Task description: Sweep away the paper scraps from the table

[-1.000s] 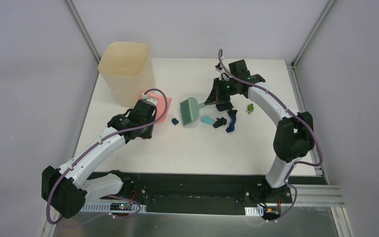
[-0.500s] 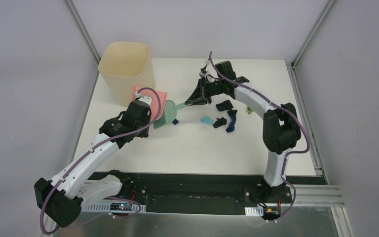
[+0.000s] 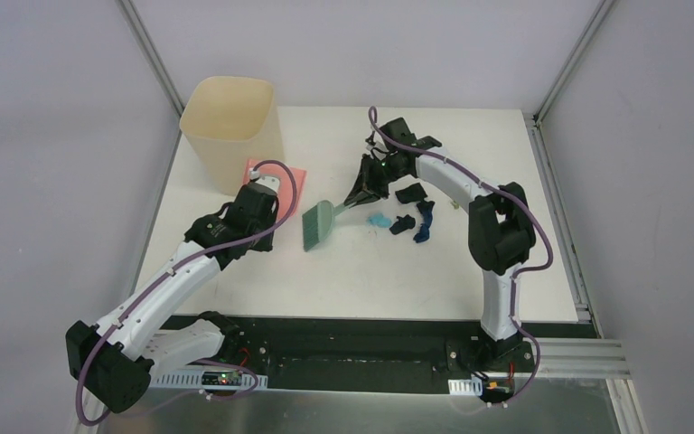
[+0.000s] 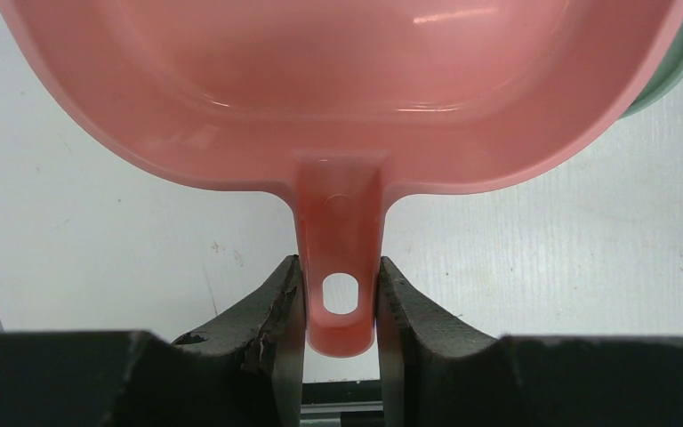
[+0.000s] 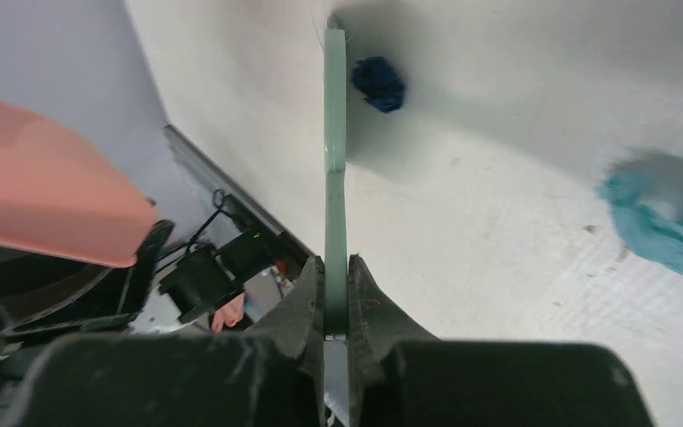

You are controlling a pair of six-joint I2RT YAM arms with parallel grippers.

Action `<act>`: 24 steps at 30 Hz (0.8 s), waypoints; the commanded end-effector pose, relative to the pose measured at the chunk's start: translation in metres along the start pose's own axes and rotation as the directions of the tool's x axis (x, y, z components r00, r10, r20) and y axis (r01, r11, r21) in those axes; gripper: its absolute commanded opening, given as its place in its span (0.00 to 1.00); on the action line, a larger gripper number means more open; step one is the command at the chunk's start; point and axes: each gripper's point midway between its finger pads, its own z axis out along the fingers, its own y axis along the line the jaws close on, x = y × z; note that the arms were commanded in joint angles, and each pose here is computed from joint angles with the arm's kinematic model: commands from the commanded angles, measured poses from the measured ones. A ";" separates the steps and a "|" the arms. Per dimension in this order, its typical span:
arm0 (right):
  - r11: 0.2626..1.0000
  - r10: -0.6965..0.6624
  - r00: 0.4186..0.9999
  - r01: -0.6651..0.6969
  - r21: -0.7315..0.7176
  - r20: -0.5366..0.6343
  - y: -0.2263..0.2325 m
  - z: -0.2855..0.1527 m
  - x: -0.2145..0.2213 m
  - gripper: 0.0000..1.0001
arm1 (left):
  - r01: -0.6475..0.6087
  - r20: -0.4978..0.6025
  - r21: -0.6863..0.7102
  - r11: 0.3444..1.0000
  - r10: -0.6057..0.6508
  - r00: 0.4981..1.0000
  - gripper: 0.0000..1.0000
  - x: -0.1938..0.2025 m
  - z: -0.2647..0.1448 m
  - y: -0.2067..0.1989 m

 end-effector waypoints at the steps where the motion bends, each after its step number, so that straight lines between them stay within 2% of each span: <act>1: 0.985 -0.082 0.990 0.063 0.160 0.119 -0.006 -0.031 -0.010 0.00 | 0.014 0.044 -0.008 1.000 -0.013 0.999 0.00 -0.014 0.000 0.001; 6: 0.966 -0.051 0.982 0.002 0.260 0.182 -0.032 -0.052 -0.014 0.00 | -0.001 0.022 0.003 1.000 0.001 1.000 0.00 -0.013 0.005 -0.003; 16: 0.961 0.078 0.946 -0.155 0.227 0.316 -0.081 -0.148 -0.017 0.00 | -0.057 -0.060 0.094 0.994 0.063 0.996 0.00 -0.007 0.019 -0.025; 19: 0.968 0.067 0.952 -0.135 0.214 0.298 -0.085 -0.165 -0.006 0.00 | -0.077 -0.126 0.178 0.981 0.100 0.987 0.00 0.001 0.028 -0.043; 21: 0.984 0.021 0.957 -0.071 0.162 0.289 -0.073 -0.174 0.002 0.00 | -0.087 -0.179 0.249 0.964 0.135 0.975 0.00 0.011 0.032 -0.059; 24: 0.985 -0.086 0.924 0.024 0.168 0.372 -0.053 -0.200 0.007 0.00 | -0.129 -0.238 0.346 0.929 0.220 0.946 0.00 0.025 0.031 -0.085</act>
